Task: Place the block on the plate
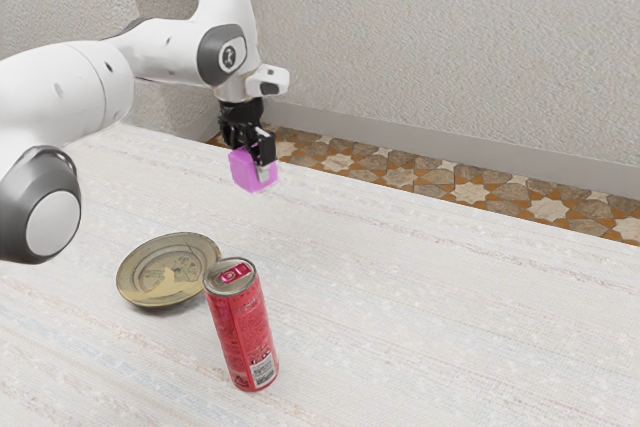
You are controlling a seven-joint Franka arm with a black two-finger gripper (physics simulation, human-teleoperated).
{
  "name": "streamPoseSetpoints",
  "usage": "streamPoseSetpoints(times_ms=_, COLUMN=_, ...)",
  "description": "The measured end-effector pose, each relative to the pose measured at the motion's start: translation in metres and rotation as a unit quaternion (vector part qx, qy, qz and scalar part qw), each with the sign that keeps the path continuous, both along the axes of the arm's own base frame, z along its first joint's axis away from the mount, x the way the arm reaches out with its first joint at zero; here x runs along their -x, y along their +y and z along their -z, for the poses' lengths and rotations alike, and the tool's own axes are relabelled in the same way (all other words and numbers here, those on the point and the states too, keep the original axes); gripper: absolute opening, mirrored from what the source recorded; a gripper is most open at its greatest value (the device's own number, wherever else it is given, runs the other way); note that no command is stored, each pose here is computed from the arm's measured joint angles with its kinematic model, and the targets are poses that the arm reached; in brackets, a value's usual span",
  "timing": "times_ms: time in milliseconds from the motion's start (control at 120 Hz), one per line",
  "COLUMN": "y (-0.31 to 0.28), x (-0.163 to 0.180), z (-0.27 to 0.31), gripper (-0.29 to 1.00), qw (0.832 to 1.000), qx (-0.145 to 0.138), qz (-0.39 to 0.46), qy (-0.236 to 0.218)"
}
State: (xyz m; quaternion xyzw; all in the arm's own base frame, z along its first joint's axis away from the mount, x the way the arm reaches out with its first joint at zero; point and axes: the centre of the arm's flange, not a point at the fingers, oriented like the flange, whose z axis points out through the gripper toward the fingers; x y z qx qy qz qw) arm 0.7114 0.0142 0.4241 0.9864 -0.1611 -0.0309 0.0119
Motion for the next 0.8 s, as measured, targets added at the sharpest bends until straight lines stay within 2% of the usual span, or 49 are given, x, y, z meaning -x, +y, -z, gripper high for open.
streamPoseSetpoints(times_ms=183, y=0.069, x=0.01, z=-0.002, gripper=0.42, qw=1.0, qx=0.001, qz=-0.026, qy=0.014)
streamPoseSetpoints(times_ms=317, y=0.105, x=0.032, z=0.001, gripper=0.42, qw=0.999, qx=0.012, qz=-0.036, qy=0.03)
streamPoseSetpoints(times_ms=550, y=0.12, x=0.073, z=0.02, gripper=0.42, qw=0.998, qx=0.031, qz=-0.03, qy=0.051)
streamPoseSetpoints(times_ms=800, y=0.128, x=0.103, z=0.031, gripper=0.42, qw=0.998, qx=0.038, qz=-0.023, qy=0.04)
